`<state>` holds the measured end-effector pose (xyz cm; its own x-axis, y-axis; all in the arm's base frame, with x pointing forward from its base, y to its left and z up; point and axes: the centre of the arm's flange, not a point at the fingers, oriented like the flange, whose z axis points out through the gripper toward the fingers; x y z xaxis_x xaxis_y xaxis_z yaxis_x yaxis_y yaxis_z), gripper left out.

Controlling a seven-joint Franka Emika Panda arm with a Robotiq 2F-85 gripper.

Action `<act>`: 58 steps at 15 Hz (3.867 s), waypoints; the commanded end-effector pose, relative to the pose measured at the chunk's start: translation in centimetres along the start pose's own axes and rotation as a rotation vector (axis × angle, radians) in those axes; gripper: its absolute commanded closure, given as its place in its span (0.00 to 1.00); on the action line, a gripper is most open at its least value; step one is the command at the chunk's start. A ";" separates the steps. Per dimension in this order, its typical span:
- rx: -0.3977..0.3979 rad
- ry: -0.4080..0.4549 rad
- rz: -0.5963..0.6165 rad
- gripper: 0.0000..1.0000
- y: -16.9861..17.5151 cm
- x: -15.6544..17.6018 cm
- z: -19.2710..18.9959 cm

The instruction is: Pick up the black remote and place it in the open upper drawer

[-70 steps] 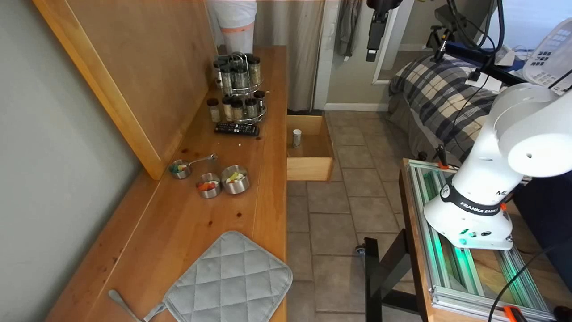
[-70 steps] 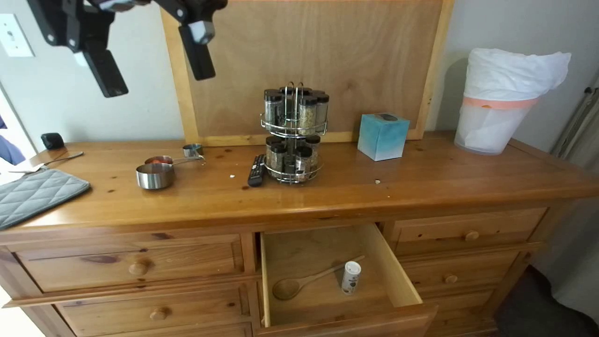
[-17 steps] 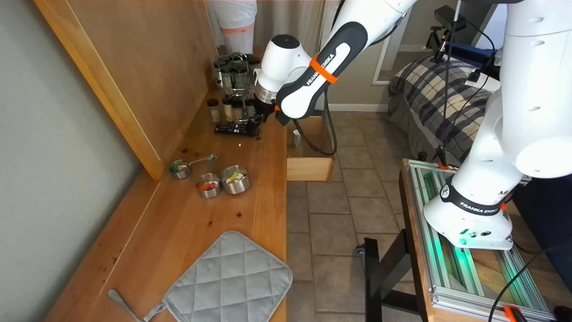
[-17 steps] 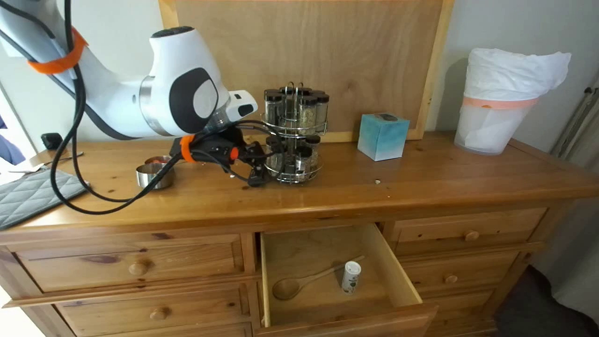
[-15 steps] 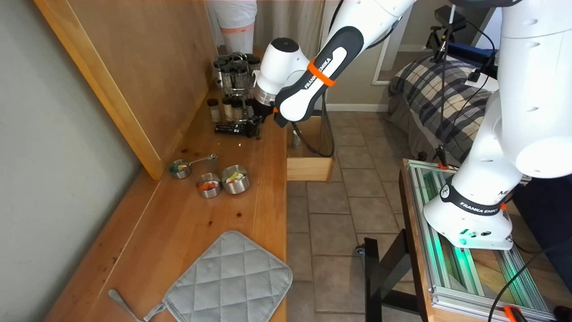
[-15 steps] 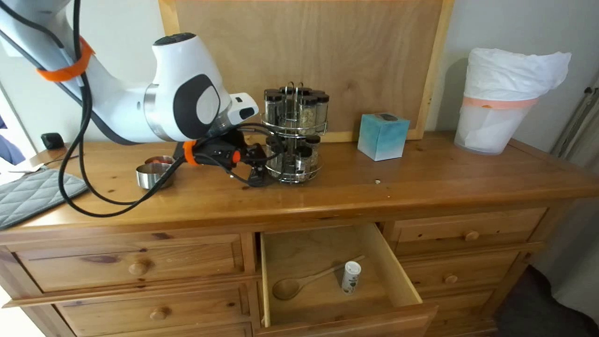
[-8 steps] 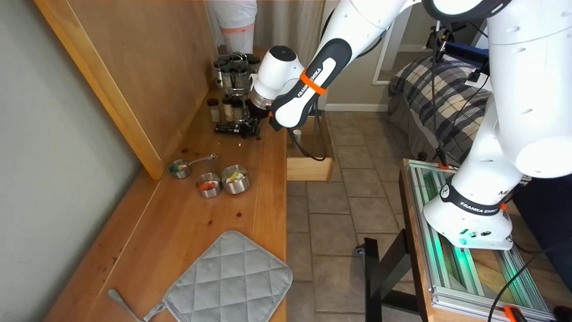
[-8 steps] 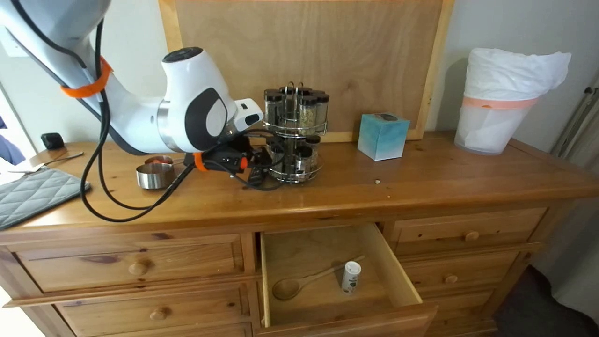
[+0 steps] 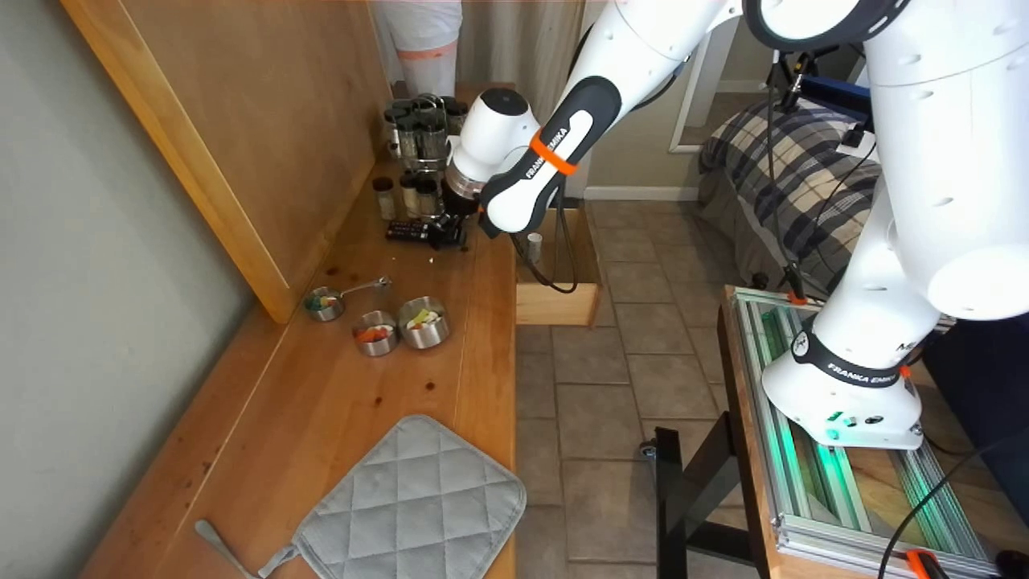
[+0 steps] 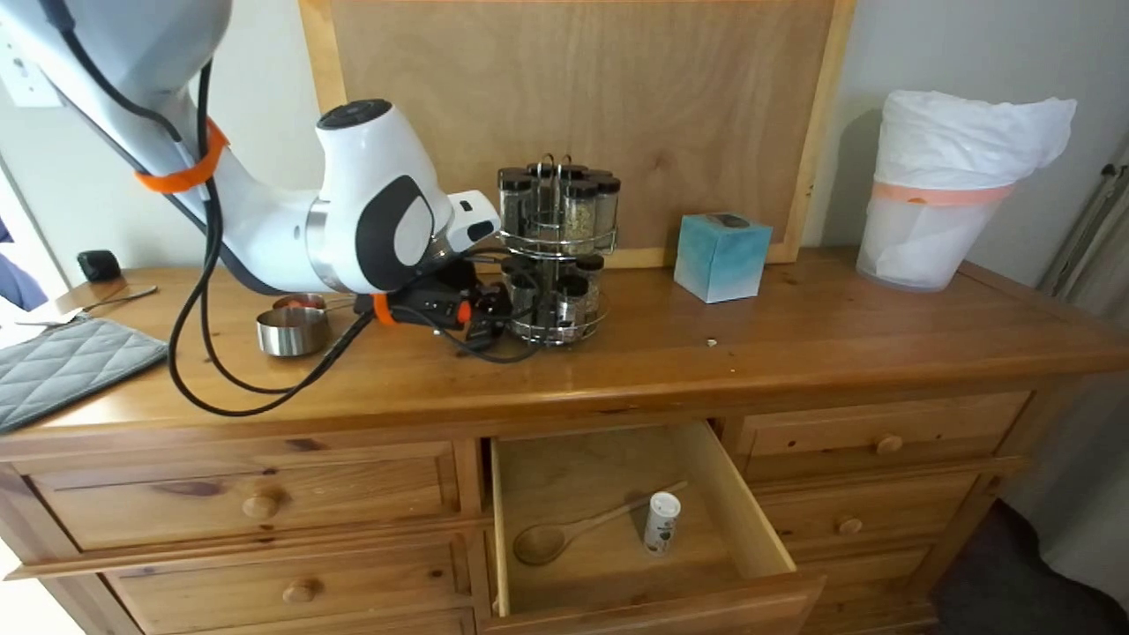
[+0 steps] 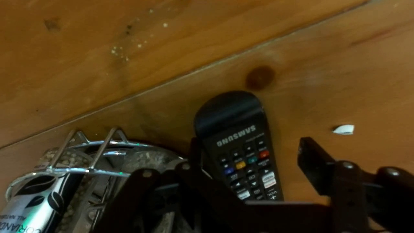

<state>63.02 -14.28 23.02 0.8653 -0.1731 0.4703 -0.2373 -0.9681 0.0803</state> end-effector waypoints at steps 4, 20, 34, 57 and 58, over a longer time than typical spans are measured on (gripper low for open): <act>0.013 0.017 0.003 0.48 -0.5 0.5 1.6; 0.060 -0.084 -0.011 0.79 -2.4 0.4 -2.9; 0.031 -0.270 0.156 0.79 2.9 -8.9 -15.3; -0.132 -0.081 0.803 0.54 19.7 -18.5 -9.2; -0.129 -0.080 0.805 0.54 19.7 -18.3 -9.1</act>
<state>38.49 -28.50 23.95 0.4360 -0.8233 0.3635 -0.8440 -0.5142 -0.1522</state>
